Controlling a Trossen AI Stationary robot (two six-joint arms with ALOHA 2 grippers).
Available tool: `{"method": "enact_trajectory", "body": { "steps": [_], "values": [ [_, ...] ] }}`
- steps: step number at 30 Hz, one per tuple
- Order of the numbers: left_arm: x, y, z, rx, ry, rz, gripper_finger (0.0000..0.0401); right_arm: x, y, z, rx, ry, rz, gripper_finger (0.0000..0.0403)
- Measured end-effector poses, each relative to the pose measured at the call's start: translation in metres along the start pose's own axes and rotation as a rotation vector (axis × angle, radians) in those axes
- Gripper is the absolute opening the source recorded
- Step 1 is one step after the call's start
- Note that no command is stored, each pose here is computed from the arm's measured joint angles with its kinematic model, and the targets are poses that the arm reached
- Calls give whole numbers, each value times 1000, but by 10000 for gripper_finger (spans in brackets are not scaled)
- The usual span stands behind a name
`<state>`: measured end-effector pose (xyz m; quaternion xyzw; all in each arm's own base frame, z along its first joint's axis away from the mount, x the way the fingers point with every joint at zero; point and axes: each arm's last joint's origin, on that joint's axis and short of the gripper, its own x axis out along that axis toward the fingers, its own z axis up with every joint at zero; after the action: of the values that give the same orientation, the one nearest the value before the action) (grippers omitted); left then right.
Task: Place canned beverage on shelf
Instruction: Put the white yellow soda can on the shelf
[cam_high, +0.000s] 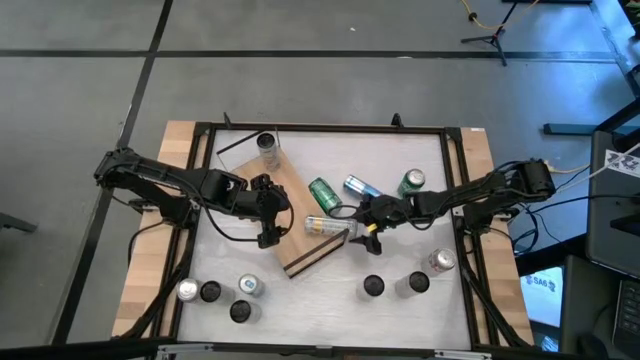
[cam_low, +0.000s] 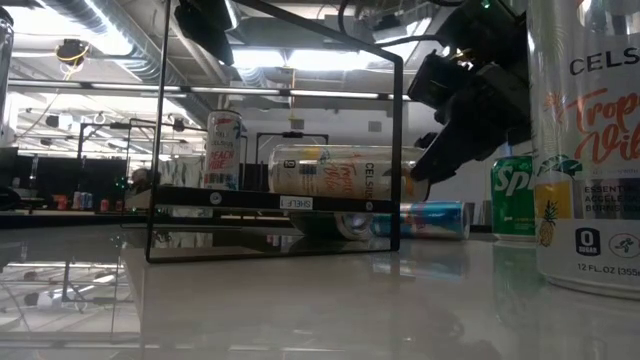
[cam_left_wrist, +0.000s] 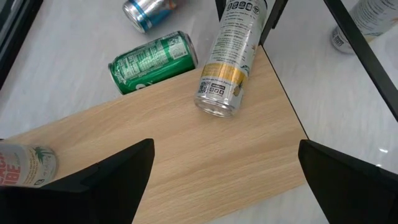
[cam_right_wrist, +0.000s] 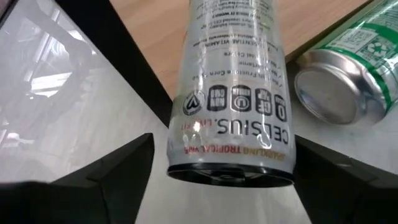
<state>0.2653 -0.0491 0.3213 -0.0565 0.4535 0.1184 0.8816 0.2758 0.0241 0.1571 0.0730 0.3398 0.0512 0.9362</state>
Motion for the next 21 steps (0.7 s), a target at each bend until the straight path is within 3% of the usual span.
{"method": "enact_trajectory", "body": {
  "steps": [8, 15, 21],
  "values": [
    [0, 0, 0, 0, 0, 0, 386, 0, 0, 0, 0, 1, -1, 244],
    [0, 0, 0, 2, -1, 0, 386, -1, 1, 5, 52, 27, 9, 252],
    [0, -1, 4, -8, -37, -14, 386, -5, 5, 26, 63, 114, 10, 256]
  ]
}}
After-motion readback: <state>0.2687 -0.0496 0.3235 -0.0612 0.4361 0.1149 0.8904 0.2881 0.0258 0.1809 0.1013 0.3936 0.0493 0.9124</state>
